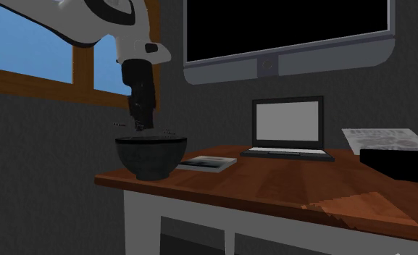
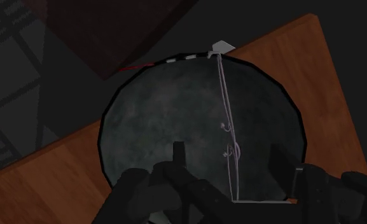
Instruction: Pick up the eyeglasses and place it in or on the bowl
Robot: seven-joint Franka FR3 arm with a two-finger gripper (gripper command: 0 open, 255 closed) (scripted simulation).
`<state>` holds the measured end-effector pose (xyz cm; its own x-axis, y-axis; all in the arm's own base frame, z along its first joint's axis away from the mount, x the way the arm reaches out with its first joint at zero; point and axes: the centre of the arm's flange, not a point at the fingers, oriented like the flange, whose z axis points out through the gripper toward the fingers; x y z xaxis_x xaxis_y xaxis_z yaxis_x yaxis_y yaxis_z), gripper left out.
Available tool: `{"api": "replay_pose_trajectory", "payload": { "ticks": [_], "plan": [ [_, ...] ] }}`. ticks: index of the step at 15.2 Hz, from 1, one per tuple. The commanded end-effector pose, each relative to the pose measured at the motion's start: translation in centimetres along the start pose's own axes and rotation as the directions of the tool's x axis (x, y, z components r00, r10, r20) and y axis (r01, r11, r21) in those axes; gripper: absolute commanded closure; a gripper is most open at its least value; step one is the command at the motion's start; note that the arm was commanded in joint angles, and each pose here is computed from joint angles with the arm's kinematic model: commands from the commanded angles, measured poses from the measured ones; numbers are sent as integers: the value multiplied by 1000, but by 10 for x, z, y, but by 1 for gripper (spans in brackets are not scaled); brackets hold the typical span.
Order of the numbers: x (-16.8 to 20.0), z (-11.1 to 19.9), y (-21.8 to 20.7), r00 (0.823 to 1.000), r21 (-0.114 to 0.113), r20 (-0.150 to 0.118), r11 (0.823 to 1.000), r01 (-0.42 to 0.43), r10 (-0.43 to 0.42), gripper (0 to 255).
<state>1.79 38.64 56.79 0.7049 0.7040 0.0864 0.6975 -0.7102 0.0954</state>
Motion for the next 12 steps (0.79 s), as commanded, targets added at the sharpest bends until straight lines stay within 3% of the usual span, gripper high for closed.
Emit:
{"api": "replay_pose_trajectory", "payload": {
  "ticks": [1,4,8,12],
  "plan": [
    [0,0,0,1000,0,0,1000,0,0,0],
    [0,0,0,1000,0,0,1000,0,0,0],
    [0,-50,0,1000,0,0,1000,0,0,0],
    [0,-50,0,1000,0,0,1000,0,0,0]
  ]
}}
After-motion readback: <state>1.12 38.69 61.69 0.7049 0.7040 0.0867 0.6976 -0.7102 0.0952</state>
